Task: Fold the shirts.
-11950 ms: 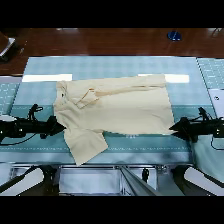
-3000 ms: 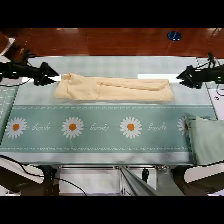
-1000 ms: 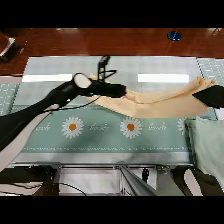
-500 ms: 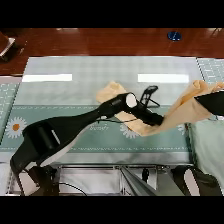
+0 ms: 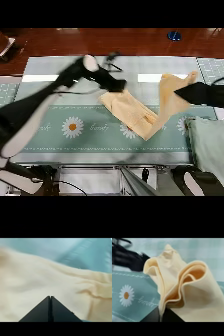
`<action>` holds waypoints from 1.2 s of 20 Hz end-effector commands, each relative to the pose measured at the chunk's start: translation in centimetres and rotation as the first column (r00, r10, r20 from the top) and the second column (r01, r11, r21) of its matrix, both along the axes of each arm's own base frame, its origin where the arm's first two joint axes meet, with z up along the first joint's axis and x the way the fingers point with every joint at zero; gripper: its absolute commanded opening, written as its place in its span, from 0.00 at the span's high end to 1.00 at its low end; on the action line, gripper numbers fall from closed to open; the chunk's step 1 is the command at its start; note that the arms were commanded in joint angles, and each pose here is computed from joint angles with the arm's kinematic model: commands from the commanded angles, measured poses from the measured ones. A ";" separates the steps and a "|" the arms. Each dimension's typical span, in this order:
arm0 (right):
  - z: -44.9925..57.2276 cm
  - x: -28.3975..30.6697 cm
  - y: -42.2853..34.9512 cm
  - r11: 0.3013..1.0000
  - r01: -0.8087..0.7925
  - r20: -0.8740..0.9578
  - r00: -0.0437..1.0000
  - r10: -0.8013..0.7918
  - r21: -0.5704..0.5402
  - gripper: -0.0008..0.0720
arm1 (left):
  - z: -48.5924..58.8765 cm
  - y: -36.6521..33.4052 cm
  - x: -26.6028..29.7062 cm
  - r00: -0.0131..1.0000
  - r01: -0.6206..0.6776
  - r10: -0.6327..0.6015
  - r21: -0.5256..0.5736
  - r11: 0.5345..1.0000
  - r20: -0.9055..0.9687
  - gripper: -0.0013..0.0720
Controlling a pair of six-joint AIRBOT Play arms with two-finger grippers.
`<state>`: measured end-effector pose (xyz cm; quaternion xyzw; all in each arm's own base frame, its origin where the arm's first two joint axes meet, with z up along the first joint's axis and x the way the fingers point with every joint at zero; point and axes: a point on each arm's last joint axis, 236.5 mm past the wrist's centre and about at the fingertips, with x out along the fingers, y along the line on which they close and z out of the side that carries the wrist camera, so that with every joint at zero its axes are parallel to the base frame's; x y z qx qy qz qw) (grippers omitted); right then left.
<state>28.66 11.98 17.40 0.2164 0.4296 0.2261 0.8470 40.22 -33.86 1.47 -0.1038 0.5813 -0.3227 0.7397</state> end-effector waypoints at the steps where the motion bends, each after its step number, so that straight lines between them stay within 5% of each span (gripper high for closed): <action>1: -2.2 3.7 5.1 0.995 -0.066 -0.027 0.997 0.068 0.073 0.96 | 5.2 16.8 3.0 0.957 -0.274 0.258 0.123 0.954 0.129 0.95; 7: -7.9 11.7 14.1 0.981 -0.174 -0.101 0.978 0.181 0.081 0.96 | 10.1 29.6 -5.3 0.779 -0.568 0.526 0.029 0.823 0.342 0.95; 12: -13.8 15.8 18.7 0.976 -0.185 -0.232 0.950 0.208 0.118 0.95 | 5.6 27.0 -12.7 0.781 -0.573 0.568 -0.064 0.817 0.260 0.95; 13: -14.6 15.9 19.6 0.972 -0.186 -0.254 0.943 0.217 0.140 0.78 | 4.6 26.4 -13.4 0.782 -0.577 0.579 -0.083 0.812 0.231 0.95; 14: -15.2 15.6 20.4 0.966 -0.196 -0.284 0.929 0.237 0.167 0.46 | 3.4 26.0 -13.8 0.781 -0.585 0.592 -0.098 0.805 0.199 0.95; 17: -14.5 12.8 20.5 0.939 -0.276 -0.346 0.877 0.333 0.205 0.42 | 0.5 25.7 -14.2 0.770 -0.615 0.624 -0.107 0.781 0.133 0.95; 20: -11.4 11.4 15.6 0.935 -0.340 -0.334 0.874 0.354 0.103 0.42 | -0.4 25.3 -14.4 0.771 -0.620 0.629 -0.109 0.777 0.099 0.95; 24: -6.6 9.3 2.2 0.923 -0.215 -0.248 0.959 0.138 -0.318 0.42 | 0.0 24.5 -14.4 0.775 -0.614 0.627 -0.139 0.777 0.080 0.95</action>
